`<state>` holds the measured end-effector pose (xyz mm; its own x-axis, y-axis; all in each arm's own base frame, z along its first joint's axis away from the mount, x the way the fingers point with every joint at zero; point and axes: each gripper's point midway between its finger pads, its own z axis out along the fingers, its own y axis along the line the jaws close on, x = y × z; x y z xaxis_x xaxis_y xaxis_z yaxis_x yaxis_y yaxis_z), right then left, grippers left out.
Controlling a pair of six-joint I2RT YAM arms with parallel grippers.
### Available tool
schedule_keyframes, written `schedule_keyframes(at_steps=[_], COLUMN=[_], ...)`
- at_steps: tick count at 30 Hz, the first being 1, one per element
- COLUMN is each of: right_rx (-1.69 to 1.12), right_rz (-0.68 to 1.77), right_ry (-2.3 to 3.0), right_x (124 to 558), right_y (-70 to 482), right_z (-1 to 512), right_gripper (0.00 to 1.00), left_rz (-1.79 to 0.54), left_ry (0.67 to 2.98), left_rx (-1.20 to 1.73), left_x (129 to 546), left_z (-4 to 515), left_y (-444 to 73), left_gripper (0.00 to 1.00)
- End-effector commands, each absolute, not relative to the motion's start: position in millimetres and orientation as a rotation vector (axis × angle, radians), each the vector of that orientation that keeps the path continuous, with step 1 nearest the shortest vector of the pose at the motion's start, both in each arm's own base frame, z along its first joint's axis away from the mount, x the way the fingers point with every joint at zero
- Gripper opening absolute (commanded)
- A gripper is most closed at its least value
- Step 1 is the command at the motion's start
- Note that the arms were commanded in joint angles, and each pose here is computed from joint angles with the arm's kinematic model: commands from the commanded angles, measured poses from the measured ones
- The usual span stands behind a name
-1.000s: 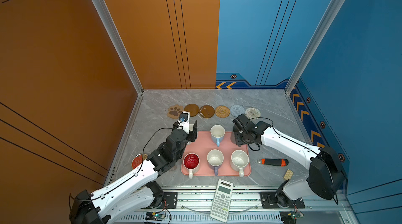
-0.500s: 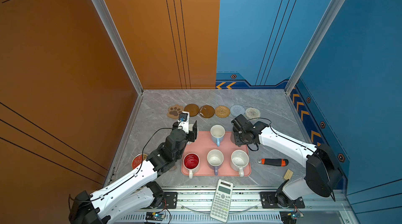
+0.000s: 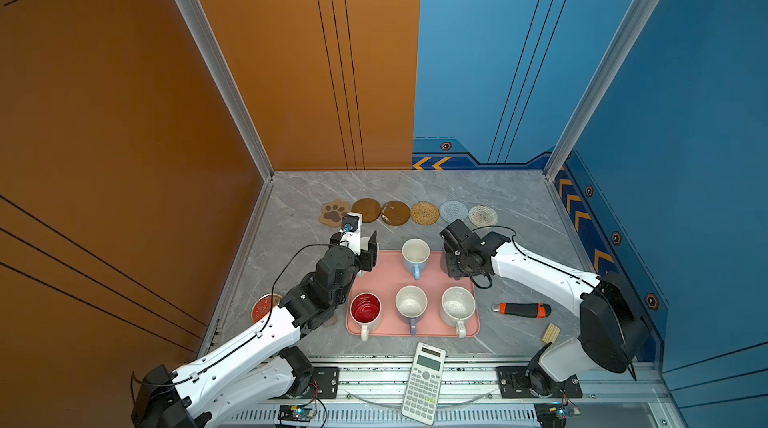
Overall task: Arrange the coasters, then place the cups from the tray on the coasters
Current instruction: 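Lower the right gripper into the grey mug and grip its rim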
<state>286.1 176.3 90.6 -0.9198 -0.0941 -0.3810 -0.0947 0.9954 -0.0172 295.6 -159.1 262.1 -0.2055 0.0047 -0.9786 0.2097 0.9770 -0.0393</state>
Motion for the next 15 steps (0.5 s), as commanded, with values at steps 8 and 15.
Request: schedule_keyframes(at_steps=[8, 15], right_rx=[-0.103, -0.091], right_rz=[0.009, 0.013], right_ry=[2.716, 2.676], right_x=[295.5, 297.0], right_y=[181.6, 180.3], right_z=[90.6, 102.0], right_gripper=[0.01, 0.0], left_rz=[-0.211, -0.211], left_ry=[1.755, 1.755], left_rx=[0.131, 0.129], left_x=[296.1, 295.9], left_z=[264.8, 264.1], left_y=[-155.5, -154.6], left_gripper=[0.68, 0.67])
